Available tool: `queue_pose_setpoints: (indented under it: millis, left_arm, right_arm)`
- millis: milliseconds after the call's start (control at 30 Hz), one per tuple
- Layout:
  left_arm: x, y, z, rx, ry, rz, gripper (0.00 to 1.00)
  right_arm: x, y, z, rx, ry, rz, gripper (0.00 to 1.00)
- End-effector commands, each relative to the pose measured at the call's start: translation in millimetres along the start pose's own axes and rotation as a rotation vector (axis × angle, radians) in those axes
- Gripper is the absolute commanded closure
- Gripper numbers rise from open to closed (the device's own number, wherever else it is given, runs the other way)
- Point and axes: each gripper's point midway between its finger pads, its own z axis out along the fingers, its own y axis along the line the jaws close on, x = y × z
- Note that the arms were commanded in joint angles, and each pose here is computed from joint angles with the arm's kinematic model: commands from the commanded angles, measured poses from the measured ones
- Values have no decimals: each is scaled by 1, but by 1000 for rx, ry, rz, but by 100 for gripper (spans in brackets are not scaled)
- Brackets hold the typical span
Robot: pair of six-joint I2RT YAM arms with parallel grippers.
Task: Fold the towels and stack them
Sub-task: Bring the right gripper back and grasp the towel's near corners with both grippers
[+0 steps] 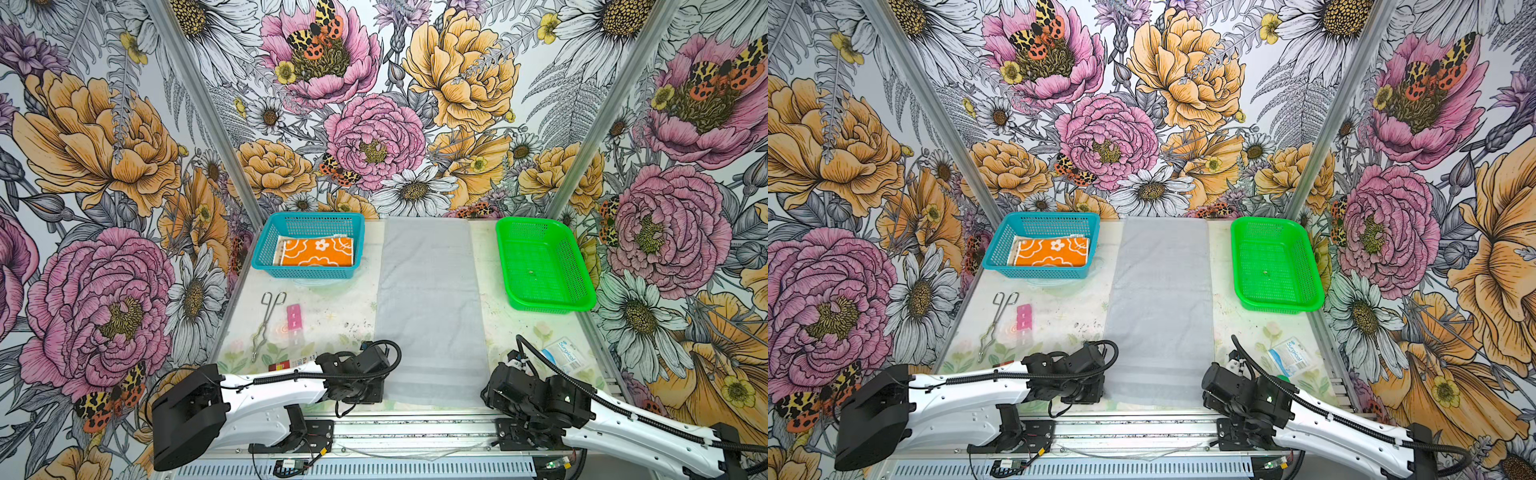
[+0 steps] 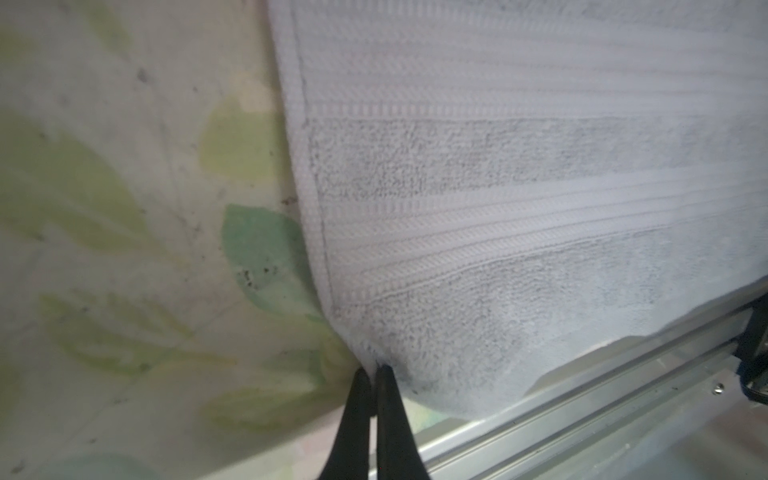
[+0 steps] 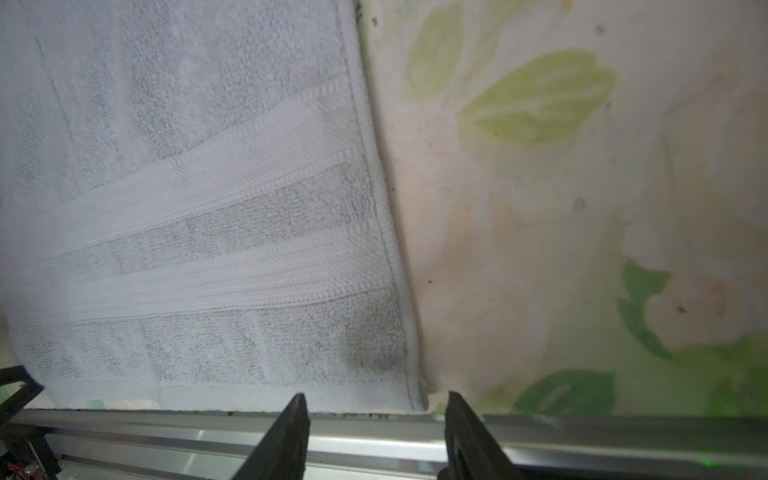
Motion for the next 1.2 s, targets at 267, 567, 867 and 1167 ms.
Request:
queue_pose_setpoints:
  millis: [267, 567, 867, 1167]
  left_arm:
    - [5, 17, 6, -39, -11, 1, 100]
    - [7, 17, 4, -21, -9, -2, 100]
    - [5, 15, -3, -26, -7, -3, 100]
    - [5, 13, -53, 21, -74, 7, 100]
  right_arm:
    - [4, -7, 11, 20, 10, 38, 58]
    - [8, -8, 23, 48, 29, 37, 71]
    - [9, 5, 16, -4, 42, 11, 100]
    - [5, 53, -38, -50, 52, -178, 100]
